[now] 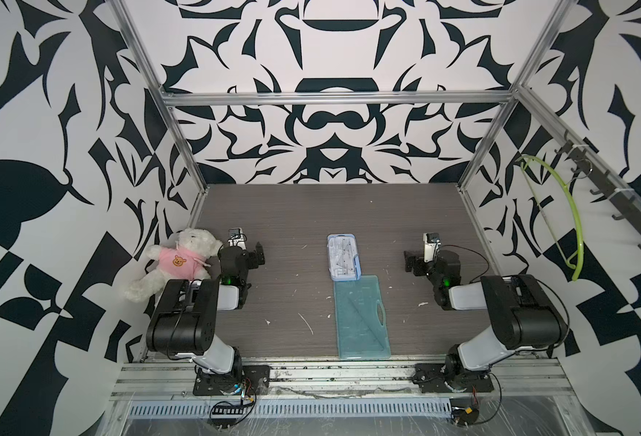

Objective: Open the ruler set and take out the ruler
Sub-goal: Move the ruler set box to the center of the board.

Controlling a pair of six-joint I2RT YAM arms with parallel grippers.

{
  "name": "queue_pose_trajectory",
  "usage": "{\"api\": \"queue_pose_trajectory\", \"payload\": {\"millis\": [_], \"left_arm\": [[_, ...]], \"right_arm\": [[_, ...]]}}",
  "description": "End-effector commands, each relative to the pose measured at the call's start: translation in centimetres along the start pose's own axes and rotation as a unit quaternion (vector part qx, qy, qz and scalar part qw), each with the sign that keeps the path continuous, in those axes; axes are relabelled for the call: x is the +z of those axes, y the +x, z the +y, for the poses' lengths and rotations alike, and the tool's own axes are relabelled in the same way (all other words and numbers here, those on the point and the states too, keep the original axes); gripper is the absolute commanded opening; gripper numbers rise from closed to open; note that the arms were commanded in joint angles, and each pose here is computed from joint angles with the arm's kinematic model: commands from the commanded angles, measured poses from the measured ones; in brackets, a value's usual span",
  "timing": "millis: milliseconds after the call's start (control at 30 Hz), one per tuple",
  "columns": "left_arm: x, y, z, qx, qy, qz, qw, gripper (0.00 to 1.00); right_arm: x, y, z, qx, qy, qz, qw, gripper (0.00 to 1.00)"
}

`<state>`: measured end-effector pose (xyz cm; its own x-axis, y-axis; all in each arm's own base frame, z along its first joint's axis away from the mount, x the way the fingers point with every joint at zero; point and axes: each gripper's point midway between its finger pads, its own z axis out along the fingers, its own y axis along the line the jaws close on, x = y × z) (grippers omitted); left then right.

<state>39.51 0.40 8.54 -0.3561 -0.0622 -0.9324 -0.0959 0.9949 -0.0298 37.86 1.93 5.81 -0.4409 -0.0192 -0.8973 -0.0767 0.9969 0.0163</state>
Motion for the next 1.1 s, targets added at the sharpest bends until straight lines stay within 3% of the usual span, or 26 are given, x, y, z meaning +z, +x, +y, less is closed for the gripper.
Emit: {"api": "queue_pose_trajectory", "payload": {"millis": [0,1067], "left_arm": [[-0.24,-0.16,-0.10,0.005,0.002,-0.002,1.000,0.99],[-0.30,-0.10,-0.21,0.006,0.004,0.000,1.000,0.99]], "right_arm": [[-0.19,-2.06,-0.29,0.002,0.009,-0.030,0.999,1.00],[-0.25,-2.09,-0.28,0.002,0.009,-0.031,0.999,1.00]]}}
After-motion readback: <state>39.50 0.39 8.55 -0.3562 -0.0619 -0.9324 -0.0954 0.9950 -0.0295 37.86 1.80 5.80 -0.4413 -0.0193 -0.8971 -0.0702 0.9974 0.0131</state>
